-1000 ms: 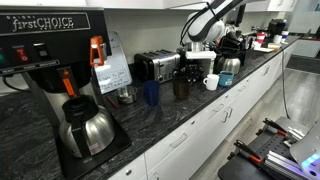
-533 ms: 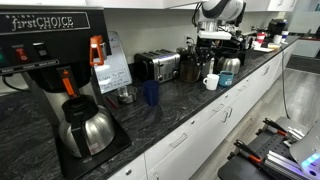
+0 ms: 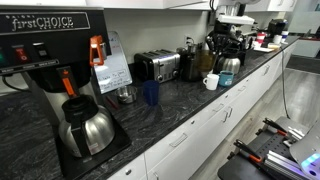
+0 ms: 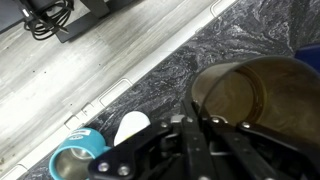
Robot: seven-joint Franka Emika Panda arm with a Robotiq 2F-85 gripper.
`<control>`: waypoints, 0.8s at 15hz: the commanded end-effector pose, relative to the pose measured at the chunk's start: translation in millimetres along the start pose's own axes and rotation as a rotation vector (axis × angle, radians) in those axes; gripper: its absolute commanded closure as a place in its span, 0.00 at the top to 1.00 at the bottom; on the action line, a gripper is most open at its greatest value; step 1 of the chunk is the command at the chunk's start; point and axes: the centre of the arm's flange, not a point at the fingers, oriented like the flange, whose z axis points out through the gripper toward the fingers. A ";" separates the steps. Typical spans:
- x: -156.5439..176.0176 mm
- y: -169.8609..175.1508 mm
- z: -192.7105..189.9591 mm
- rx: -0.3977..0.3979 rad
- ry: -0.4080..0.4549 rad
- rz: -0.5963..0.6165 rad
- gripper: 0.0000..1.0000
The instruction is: Pick up the brown cup and place it on the box
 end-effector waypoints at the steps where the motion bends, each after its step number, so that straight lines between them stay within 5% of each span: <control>1: 1.6 22.3 -12.2 -0.006 -0.014 -0.032 0.01; 9: 2.6 12.7 -3.2 -0.005 -0.008 -0.012 0.01; 12: 24.6 26.7 -2.3 0.016 -0.012 0.081 0.01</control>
